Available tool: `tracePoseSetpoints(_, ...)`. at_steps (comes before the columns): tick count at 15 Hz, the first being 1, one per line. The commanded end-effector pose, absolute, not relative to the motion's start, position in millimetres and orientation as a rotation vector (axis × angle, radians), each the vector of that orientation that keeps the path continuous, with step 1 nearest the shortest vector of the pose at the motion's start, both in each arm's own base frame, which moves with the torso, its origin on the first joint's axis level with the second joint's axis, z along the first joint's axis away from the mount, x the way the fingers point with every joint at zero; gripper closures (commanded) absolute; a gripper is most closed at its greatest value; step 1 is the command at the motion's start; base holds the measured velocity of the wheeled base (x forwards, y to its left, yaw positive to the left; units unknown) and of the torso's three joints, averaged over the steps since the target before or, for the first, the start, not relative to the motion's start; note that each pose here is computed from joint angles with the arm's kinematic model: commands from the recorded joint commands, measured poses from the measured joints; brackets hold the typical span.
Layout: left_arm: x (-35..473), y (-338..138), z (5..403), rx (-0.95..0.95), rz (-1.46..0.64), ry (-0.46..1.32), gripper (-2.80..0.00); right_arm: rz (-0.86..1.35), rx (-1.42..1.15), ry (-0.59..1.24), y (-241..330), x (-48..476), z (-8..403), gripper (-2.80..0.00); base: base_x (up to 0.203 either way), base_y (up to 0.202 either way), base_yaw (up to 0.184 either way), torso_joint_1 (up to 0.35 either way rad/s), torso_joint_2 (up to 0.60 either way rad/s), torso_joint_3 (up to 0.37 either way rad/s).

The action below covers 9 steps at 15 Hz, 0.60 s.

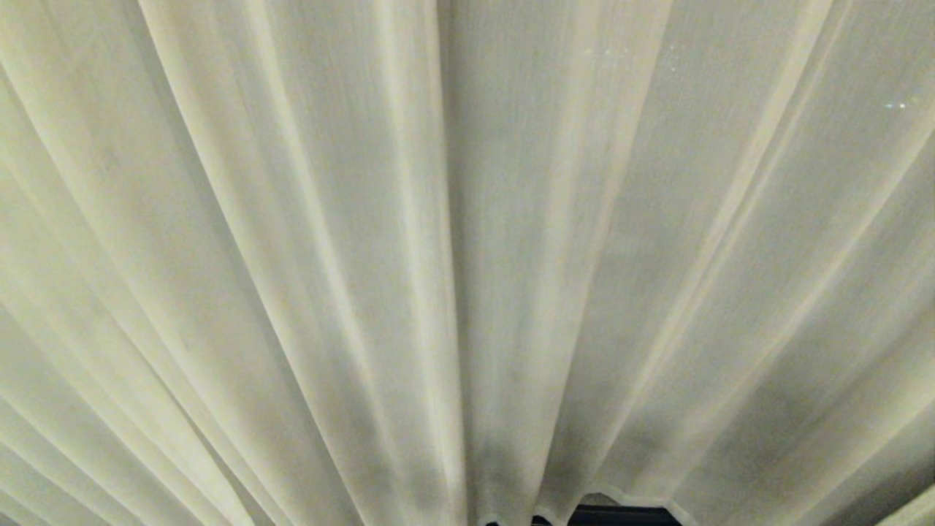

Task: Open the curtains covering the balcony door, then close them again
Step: Close the outer curtains on both sides

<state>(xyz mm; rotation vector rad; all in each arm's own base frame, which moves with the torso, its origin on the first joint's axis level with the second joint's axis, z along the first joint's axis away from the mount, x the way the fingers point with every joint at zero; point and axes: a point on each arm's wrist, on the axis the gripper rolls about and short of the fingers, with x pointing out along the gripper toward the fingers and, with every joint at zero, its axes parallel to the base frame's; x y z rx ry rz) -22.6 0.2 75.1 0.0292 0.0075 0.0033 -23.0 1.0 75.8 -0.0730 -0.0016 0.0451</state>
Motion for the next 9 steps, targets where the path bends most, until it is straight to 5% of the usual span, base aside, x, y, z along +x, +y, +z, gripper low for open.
tracePoseSetpoints(1,-22.8,0.2,75.0,0.031,0.005,0.005,0.0,0.046,-0.074,-0.001,1.0,-22.9,75.8,0.0,0.0,0.0,0.0,0.0,0.0,0.0)
tracePoseSetpoints(9,-22.8,0.2,75.0,0.029,0.005,0.005,0.0,0.046,-0.074,-0.001,1.0,-22.9,75.8,0.0,0.0,0.0,0.0,0.0,0.0,0.0)
